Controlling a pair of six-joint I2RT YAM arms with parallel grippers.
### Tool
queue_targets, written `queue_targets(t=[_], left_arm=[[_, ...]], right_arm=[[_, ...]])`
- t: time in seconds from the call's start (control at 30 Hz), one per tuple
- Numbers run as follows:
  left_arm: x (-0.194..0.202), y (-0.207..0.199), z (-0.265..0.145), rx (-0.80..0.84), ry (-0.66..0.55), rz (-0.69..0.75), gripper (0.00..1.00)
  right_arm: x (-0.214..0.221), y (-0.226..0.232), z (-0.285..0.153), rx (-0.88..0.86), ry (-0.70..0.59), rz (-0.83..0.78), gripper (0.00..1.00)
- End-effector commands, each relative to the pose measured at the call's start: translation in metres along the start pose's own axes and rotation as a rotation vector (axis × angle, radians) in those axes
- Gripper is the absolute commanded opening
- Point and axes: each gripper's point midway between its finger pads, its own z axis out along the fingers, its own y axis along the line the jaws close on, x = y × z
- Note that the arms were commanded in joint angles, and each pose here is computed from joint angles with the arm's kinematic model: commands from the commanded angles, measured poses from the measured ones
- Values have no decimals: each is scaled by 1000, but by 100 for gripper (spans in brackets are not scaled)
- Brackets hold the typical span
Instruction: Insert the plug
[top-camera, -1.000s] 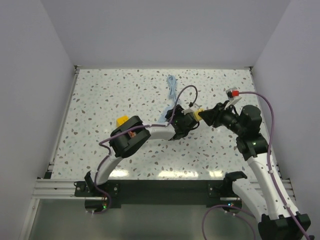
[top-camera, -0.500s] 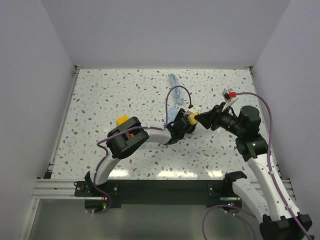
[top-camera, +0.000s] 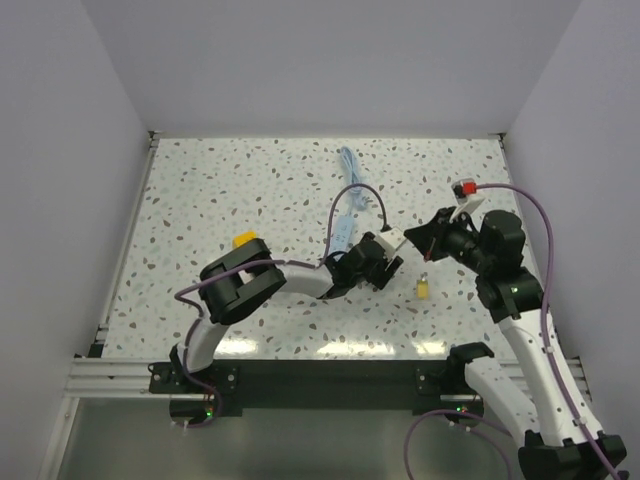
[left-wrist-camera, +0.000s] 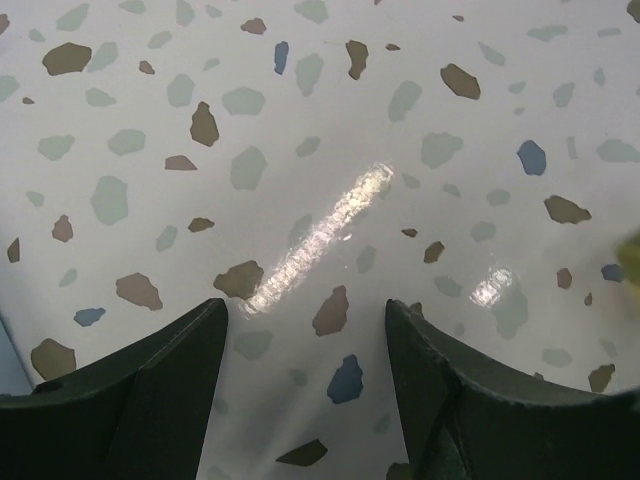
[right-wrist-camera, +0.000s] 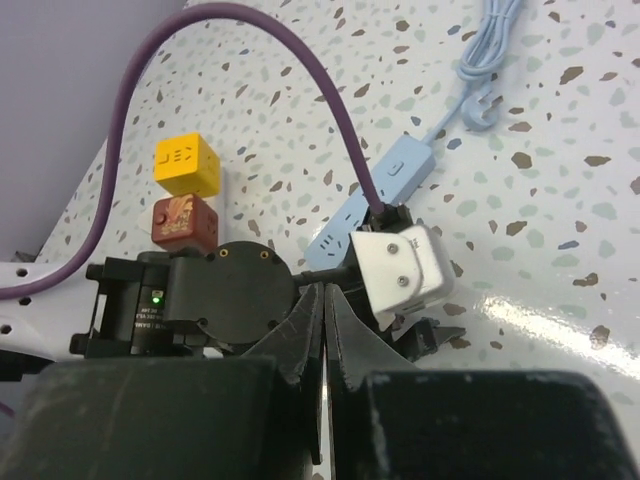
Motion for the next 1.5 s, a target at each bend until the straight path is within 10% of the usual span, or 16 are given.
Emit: queue_targets(t=[0.0, 0.47, 0.6, 0.87, 1.13, 1.47], left_arm=[[-17, -9, -20, 73, -9, 44, 70], [-62, 3, -35, 165, -155, 128, 75], [-75, -38, -37, 368, -221, 146, 78], [-82, -41, -54, 390, -258, 215, 82], [-88, -5, -73, 312, -255, 161, 84], [-98, 19, -107, 275, -305, 139, 86]], right_arm=[[-31, 6, -17, 39, -86, -50, 0], [-41, -36, -17, 276, -103, -33, 2], [-56, -64, -12, 425, -133, -18, 24], [-35, -151, -48, 915, -58, 30, 97], [56, -225, -44, 1039, 45, 407, 99], [90, -255, -81, 1262, 7, 470, 99]])
